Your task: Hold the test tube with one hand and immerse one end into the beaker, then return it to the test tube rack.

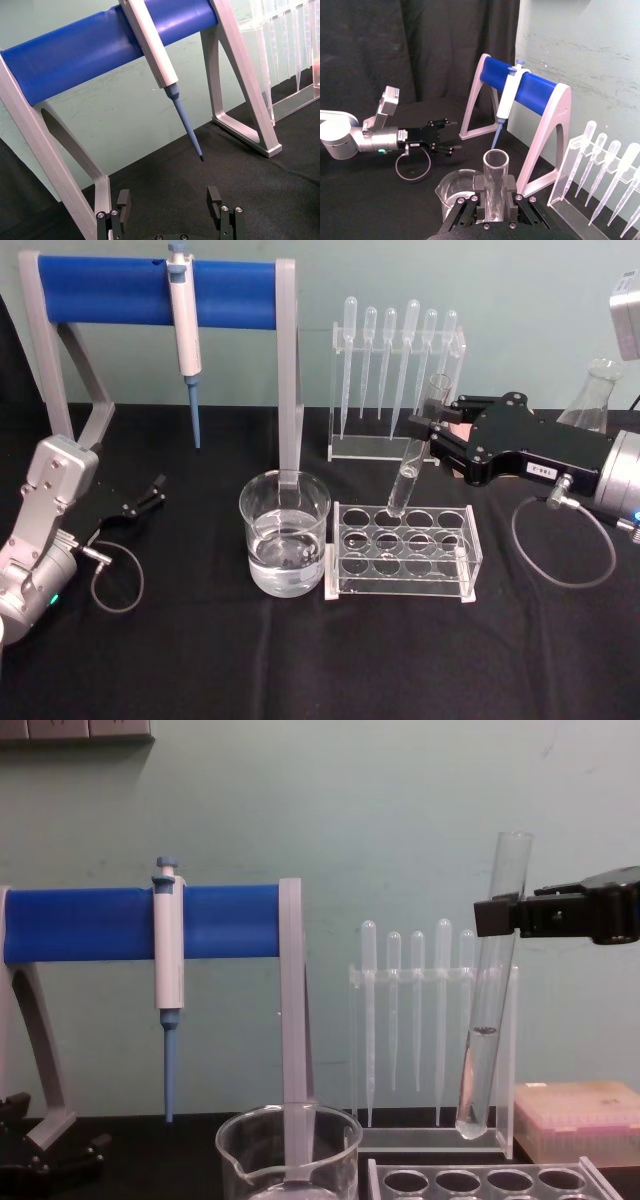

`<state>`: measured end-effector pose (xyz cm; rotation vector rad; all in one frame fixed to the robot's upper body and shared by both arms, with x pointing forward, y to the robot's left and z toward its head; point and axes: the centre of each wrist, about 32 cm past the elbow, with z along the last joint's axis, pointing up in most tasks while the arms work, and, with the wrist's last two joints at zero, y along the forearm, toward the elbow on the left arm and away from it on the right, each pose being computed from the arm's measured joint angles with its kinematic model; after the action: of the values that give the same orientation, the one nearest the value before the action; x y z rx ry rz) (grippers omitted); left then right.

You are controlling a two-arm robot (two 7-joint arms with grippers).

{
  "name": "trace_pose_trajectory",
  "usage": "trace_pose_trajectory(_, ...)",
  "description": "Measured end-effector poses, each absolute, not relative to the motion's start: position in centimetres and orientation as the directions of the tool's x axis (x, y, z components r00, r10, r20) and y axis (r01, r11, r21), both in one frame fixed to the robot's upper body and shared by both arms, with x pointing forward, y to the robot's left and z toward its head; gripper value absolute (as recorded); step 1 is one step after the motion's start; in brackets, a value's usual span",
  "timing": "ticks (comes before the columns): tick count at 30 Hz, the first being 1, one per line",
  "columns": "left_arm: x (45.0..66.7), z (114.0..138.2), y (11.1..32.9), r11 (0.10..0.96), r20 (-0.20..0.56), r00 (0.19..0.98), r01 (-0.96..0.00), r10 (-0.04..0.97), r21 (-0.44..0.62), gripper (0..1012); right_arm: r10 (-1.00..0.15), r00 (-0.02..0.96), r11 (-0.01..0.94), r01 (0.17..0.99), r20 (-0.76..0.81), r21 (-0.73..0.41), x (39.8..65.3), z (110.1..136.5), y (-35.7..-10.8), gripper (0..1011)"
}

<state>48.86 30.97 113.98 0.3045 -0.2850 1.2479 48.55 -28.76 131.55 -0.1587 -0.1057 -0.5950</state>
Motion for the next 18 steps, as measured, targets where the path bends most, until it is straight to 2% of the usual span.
trace_pose_trajectory(18, 48.86, 113.98, 30.97, 0.287, 0.374, 0.292, -0.955, 0.880, 0.070, 1000, -0.549, 0.823, 0.816, 0.565, 0.145, -0.118, 48.55, 131.55, -28.77, 241)
